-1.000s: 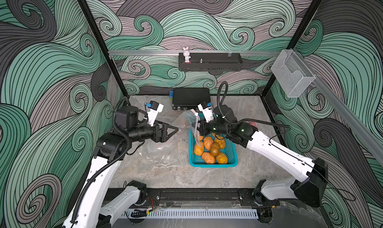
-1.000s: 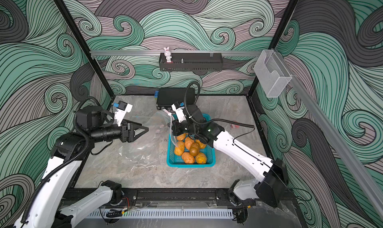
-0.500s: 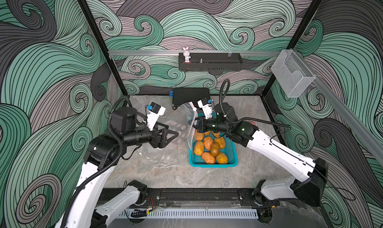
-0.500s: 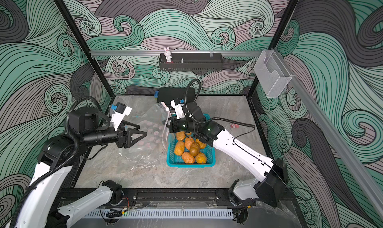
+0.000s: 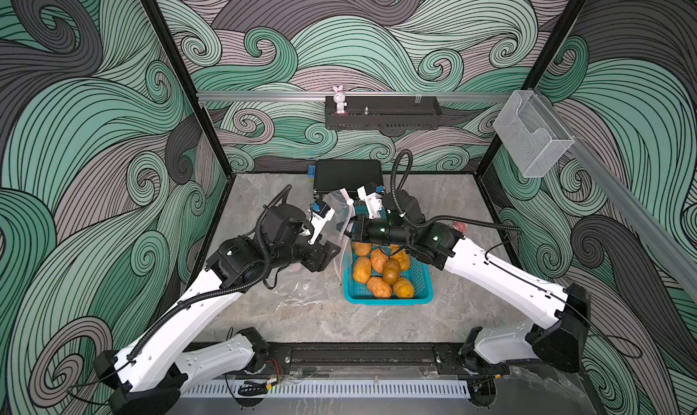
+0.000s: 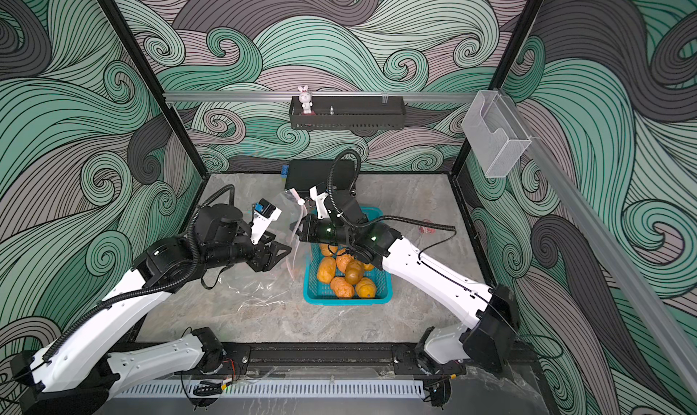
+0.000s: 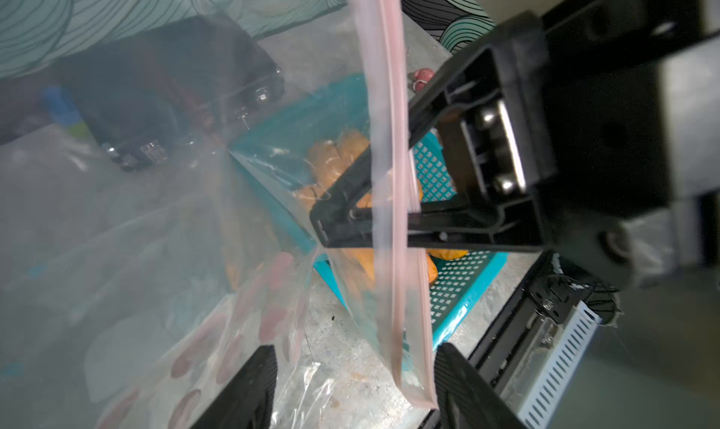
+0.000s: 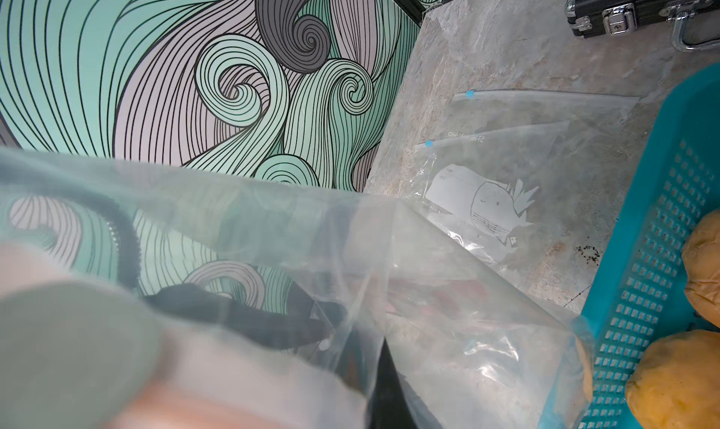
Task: Put the potatoes into a zipper bag and zip it
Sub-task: Adjust the zipper on the food storage bag.
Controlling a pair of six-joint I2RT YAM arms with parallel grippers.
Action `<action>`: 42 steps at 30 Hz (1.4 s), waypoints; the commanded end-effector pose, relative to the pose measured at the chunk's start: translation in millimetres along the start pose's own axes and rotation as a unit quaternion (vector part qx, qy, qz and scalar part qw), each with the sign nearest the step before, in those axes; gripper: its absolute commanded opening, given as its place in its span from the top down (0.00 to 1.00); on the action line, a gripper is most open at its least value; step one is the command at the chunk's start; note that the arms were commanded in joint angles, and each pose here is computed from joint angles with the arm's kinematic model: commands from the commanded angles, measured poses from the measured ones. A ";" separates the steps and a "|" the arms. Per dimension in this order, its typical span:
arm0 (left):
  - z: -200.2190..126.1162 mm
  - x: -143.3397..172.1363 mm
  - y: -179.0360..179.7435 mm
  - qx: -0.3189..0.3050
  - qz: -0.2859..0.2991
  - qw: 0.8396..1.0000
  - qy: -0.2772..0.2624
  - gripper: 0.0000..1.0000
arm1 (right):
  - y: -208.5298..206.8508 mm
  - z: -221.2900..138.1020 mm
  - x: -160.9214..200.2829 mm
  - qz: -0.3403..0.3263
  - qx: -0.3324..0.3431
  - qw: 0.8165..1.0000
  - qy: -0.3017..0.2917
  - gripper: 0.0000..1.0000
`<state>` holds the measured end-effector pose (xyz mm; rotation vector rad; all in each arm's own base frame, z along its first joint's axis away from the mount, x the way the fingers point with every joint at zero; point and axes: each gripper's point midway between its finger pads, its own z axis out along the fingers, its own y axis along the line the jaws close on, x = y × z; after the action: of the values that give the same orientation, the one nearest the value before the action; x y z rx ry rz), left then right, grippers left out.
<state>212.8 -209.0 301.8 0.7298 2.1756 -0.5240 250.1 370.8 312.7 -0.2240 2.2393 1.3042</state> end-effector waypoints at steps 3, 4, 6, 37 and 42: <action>8.0 -18.9 -0.1 -0.027 0.010 0.998 -0.055 0.37 | -4.3 5.8 -0.1 0.015 0.005 1.000 -0.002 1.00; 9.7 -19.1 -0.2 -0.033 0.013 0.998 -0.056 0.38 | -4.5 6.3 -0.2 0.016 0.006 1.000 -0.002 1.00; 11.9 -18.7 2.2 -0.048 0.017 0.997 -0.057 0.42 | -5.8 7.1 0.5 0.017 0.007 1.000 -0.001 1.00; 24.3 -14.7 12.3 -0.095 0.020 0.994 -0.054 1.00 | -21.8 11.2 4.6 0.019 0.032 0.999 0.003 1.00; 7.2 -19.6 16.4 -0.110 0.031 0.992 -0.046 1.00 | -27.3 7.0 2.7 -0.007 0.048 0.999 0.013 0.96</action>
<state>240.6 -216.5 287.5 0.6489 2.1049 -0.3065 256.2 367.7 293.6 -0.1888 2.2913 1.2508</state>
